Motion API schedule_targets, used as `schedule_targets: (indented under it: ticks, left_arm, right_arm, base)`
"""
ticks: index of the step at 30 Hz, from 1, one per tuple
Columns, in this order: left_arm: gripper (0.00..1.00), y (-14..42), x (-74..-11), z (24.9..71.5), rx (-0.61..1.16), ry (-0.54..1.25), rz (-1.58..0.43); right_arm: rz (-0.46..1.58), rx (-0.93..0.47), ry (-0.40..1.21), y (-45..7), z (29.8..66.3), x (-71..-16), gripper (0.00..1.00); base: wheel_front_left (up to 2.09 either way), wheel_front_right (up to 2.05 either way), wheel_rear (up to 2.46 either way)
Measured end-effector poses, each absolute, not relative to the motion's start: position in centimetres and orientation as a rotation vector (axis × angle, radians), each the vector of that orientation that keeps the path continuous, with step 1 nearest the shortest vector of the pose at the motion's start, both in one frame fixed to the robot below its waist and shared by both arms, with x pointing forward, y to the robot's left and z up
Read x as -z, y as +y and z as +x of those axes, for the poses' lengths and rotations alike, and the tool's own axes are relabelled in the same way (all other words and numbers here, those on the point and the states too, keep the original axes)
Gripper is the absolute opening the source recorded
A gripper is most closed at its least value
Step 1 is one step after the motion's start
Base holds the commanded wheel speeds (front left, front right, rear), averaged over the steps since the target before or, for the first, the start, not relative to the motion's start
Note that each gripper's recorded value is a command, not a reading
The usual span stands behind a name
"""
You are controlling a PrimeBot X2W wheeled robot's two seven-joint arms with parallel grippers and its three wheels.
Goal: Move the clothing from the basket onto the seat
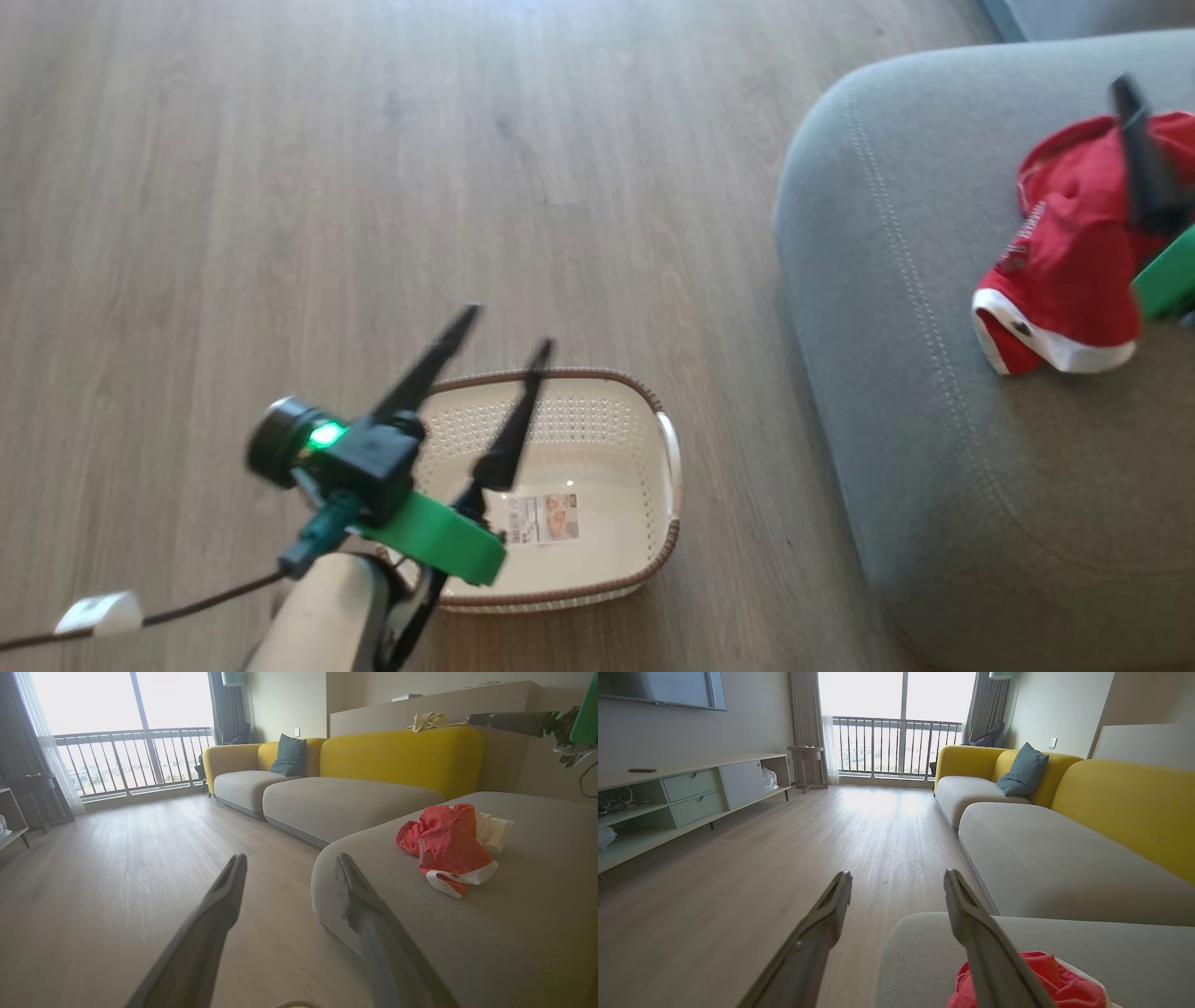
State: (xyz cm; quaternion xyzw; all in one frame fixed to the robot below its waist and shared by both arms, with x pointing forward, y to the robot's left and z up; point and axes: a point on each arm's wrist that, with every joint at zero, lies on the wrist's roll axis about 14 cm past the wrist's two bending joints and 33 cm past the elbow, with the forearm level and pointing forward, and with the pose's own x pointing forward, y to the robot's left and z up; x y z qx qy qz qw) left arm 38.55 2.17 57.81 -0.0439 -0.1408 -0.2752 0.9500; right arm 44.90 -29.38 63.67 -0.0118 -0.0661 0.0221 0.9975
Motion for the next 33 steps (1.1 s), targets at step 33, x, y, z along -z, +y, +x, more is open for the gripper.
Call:
schedule_targets:
  ticks: [33]
  left_arm:
    - [1.0,13.7,-51.4,38.2,0.08,-0.099,-0.05]
  right_arm:
    - [0.131,-0.253,-0.133,-15.0,40.2,-53.1,1.0]
  base:
    - [0.0,0.0,0.0]
